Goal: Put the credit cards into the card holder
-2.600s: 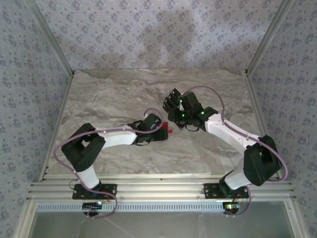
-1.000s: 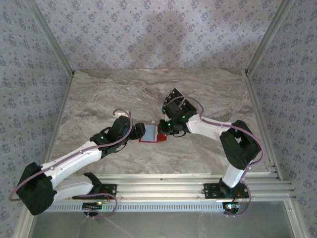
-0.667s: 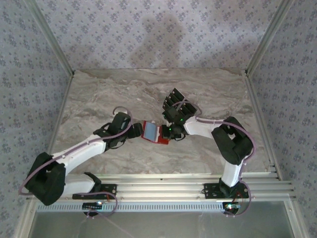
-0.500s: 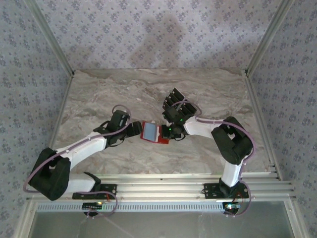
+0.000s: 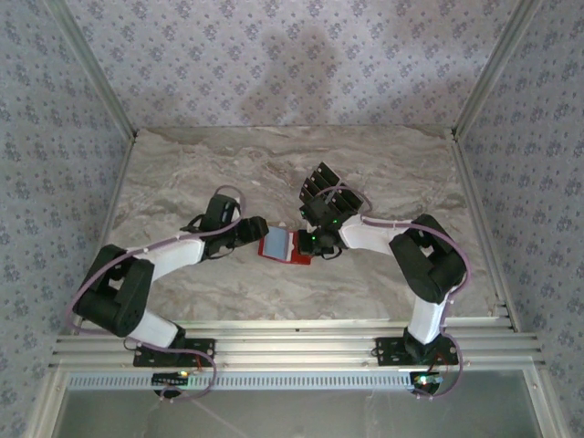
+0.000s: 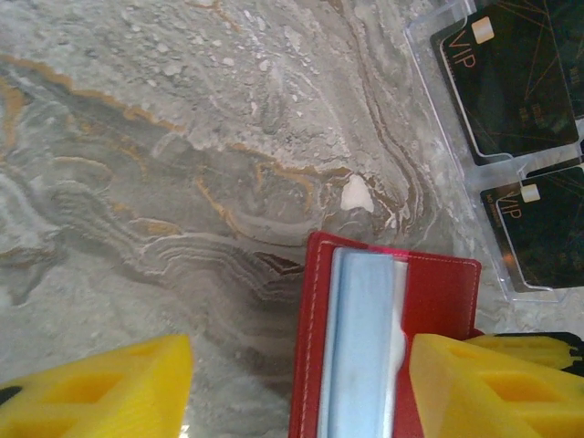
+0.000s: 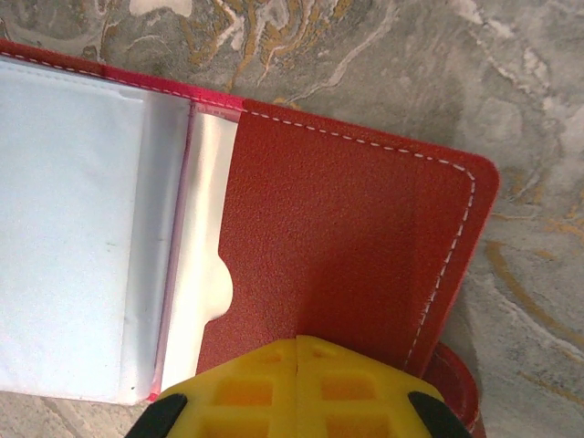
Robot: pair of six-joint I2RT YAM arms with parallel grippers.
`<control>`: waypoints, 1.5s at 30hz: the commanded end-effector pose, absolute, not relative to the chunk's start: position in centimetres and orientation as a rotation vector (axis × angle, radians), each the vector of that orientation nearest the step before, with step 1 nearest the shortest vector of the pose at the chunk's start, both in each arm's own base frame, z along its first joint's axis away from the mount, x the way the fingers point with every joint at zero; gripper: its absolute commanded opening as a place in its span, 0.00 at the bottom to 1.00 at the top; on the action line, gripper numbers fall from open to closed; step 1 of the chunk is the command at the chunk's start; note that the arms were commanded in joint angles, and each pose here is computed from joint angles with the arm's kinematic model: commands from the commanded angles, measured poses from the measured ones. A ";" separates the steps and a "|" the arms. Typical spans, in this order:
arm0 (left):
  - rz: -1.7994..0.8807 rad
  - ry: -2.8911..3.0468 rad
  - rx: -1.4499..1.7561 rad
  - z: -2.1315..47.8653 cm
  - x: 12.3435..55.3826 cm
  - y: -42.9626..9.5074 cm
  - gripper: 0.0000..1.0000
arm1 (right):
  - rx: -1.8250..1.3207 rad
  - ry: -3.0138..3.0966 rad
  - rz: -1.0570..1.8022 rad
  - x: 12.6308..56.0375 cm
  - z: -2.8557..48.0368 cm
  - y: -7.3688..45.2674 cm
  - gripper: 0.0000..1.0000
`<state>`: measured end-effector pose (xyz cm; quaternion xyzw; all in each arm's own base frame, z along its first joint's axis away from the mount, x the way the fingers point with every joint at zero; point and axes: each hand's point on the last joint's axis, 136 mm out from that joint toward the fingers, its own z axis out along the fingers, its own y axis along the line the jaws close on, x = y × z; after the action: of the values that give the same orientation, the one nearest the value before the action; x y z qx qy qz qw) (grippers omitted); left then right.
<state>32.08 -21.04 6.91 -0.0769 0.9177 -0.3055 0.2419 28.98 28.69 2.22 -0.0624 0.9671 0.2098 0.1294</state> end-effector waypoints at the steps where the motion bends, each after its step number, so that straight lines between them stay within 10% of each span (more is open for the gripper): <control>1: -0.921 2.447 -0.192 8.4 33.4 -22.2 0.59 | -0.170 2.895 0.473 27.9 -1.4 26.5 0.07; 16: -0.912 2.454 -0.217 6.9 33.4 -22.0 0.38 | -0.171 2.902 0.465 27.8 -1.7 26.4 0.06; 28: -0.901 2.493 -0.236 5.1 33.1 -21.9 0.50 | -0.172 2.899 0.465 28.0 -1.6 26.4 0.06; 45: -0.944 2.463 -0.241 5.3 33.2 -22.2 0.16 | -0.178 2.902 0.458 28.0 -1.8 26.4 0.06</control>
<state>32.97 -22.20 4.87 -0.0882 0.9077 -0.3344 0.2378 28.98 28.68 2.18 -0.0639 0.9668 0.2109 0.1292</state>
